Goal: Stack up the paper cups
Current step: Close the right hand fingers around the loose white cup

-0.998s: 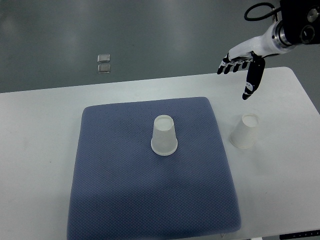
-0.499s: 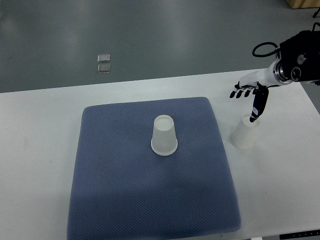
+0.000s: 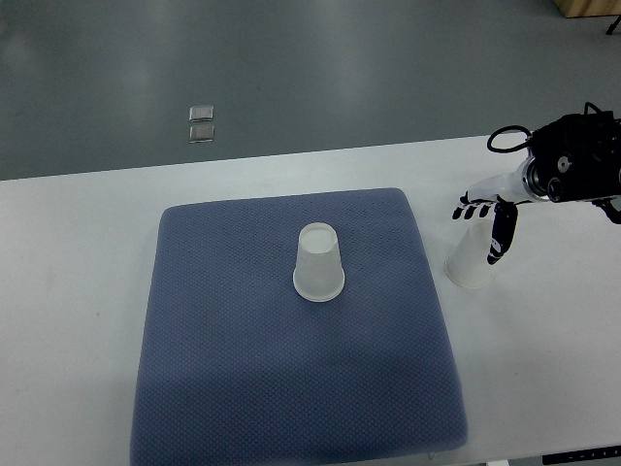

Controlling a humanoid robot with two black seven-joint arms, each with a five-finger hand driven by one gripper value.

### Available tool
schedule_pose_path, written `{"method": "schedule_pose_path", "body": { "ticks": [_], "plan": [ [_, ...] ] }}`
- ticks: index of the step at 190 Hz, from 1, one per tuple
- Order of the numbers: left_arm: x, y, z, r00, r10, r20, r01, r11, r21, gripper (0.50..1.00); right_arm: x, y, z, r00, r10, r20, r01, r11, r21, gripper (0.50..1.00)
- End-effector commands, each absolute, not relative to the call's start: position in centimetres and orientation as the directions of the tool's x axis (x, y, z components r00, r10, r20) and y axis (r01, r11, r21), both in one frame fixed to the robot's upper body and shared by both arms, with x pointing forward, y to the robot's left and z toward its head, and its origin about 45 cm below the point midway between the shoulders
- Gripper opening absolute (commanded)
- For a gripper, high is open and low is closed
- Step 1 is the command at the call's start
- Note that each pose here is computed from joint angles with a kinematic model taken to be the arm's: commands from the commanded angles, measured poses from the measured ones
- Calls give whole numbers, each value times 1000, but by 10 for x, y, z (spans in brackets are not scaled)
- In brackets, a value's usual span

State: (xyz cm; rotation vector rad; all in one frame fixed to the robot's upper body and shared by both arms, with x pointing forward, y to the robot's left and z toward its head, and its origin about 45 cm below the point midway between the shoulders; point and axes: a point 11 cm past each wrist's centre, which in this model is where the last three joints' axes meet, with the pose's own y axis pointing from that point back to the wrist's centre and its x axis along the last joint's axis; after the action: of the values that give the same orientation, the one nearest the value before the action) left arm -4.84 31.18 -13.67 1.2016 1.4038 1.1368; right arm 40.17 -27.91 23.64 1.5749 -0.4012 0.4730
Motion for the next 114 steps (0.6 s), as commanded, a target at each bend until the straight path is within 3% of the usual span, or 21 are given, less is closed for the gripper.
{"method": "schedule_pose_path", "body": {
  "ticks": [1,114],
  "plan": [
    [-48,312,-137,-84,993,-81,127,91,988,1000,404,-280,230,845,49,532,-530,-42,847,919],
    [-48,312,-137,-84,993,-79,128,90,988,1000,407,-281,224,839,43,542,-541,-42,840,913]
  ]
}}
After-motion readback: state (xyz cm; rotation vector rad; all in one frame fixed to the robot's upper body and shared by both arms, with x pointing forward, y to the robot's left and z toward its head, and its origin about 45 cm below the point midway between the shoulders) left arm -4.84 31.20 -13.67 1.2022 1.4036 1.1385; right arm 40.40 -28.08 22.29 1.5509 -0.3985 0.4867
